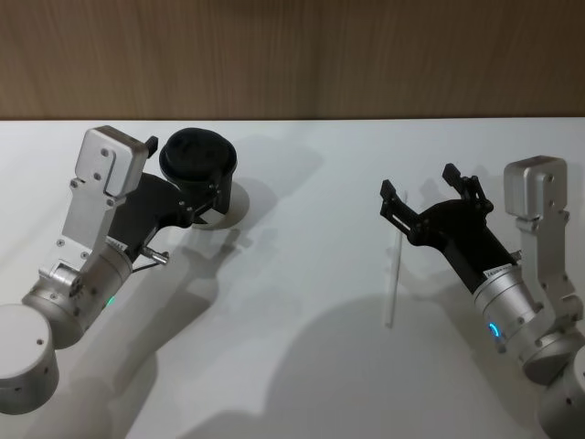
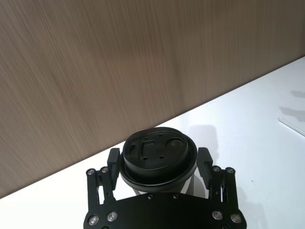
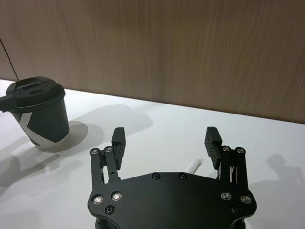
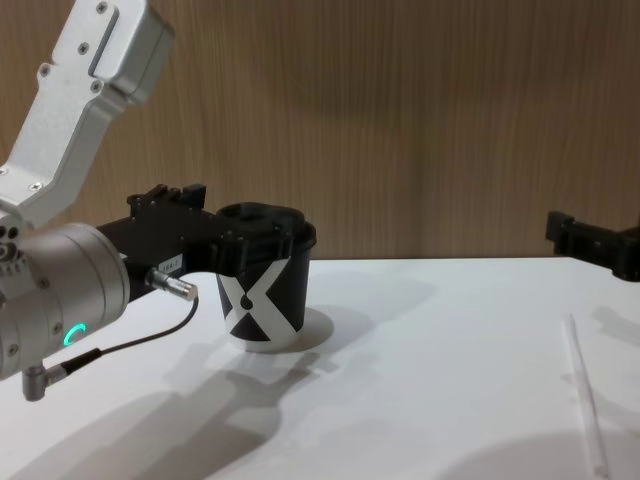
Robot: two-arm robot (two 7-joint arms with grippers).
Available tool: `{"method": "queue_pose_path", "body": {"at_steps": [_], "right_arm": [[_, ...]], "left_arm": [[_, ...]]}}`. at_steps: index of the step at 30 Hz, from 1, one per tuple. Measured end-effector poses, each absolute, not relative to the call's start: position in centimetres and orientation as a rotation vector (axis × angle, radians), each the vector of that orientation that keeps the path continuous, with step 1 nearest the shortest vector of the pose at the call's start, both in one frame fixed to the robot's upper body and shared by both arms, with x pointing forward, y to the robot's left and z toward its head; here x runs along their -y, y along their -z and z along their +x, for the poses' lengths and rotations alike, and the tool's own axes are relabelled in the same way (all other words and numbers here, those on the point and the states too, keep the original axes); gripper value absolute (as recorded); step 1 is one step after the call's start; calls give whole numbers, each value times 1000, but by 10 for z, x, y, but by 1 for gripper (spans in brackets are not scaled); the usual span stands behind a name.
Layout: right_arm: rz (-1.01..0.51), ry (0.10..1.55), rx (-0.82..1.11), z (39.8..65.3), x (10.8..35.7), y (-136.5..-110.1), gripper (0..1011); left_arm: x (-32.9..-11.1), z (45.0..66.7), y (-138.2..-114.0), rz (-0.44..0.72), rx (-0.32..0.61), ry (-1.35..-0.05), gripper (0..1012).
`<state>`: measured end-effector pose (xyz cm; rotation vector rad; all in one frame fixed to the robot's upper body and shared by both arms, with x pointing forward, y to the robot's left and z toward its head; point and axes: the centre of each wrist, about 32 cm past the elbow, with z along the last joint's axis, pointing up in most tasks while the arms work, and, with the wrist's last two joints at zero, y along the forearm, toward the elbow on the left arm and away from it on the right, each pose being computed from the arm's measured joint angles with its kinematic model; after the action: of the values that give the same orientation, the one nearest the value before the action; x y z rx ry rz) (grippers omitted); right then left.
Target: Pick up the straw with one hand, pass it to the other hand, and insert it into the cup.
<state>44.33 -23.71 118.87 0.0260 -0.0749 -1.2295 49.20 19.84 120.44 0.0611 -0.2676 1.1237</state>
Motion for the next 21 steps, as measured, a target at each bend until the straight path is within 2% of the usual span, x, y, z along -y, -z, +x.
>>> {"method": "queue_pose_path", "body": {"at_steps": [21], "right_arm": [[26, 1229, 75, 443, 237, -1189, 1001]], "left_arm": [[-198, 492, -1204, 61, 268, -1124, 1003]]}}
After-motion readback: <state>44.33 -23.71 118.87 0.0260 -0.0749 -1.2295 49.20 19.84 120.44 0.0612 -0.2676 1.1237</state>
